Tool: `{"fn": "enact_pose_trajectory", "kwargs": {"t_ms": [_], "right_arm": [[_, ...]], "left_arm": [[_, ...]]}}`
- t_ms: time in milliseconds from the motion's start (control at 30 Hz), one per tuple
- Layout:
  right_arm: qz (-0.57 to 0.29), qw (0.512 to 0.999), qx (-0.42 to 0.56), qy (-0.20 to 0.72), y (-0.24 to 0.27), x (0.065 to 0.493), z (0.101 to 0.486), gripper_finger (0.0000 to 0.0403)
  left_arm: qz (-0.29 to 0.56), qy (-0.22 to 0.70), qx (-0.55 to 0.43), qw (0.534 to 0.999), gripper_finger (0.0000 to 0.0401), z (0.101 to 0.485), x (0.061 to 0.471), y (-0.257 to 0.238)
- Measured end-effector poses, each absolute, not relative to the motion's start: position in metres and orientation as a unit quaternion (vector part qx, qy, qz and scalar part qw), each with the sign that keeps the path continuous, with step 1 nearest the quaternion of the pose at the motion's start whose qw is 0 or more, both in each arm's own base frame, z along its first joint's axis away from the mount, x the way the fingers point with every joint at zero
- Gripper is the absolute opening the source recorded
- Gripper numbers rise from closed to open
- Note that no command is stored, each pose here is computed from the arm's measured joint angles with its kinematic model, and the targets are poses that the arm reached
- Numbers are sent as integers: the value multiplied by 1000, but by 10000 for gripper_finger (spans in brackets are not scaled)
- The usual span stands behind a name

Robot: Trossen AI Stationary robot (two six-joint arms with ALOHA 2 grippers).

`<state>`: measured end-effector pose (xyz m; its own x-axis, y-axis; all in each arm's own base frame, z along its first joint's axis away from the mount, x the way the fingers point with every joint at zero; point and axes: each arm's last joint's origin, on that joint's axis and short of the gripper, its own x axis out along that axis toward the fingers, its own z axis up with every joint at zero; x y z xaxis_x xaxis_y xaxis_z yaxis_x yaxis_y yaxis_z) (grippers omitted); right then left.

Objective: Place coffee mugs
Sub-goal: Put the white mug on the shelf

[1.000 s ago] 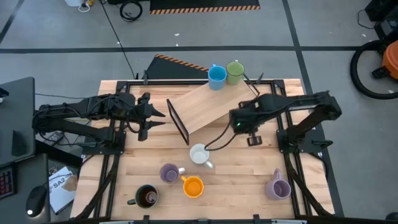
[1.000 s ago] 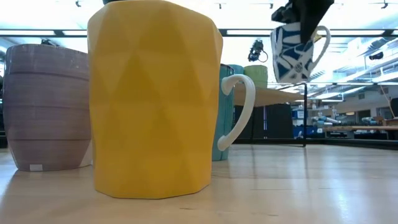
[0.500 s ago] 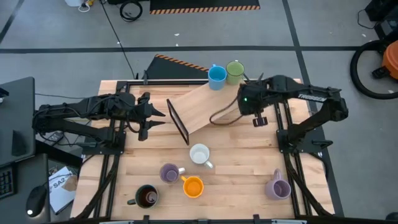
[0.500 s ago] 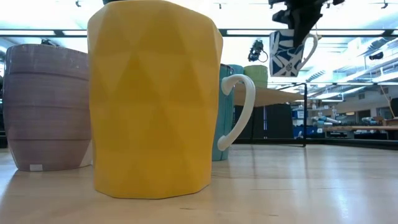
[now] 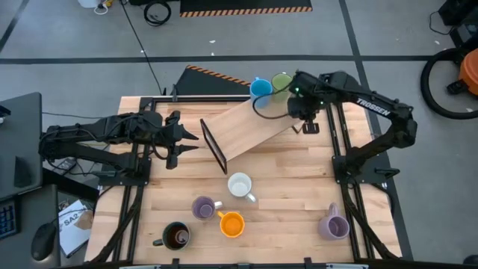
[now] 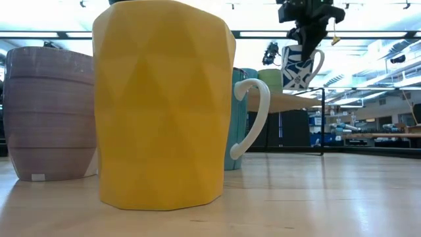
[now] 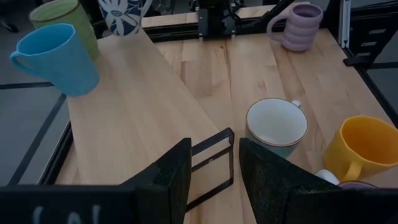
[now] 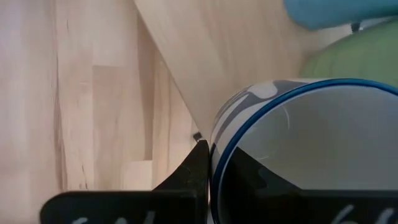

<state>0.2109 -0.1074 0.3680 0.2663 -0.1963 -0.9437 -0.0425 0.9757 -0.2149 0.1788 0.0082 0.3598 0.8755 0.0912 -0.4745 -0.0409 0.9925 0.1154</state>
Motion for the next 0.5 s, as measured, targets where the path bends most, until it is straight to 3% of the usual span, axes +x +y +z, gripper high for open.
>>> {"fn": "enact_pose_trajectory", "kwargs": {"t_ms": [500], "right_arm": [[-42,781,-69,620,-136,216,353,37]], "left_arm": [[34,248,51,967,142,360,179,8]]}}
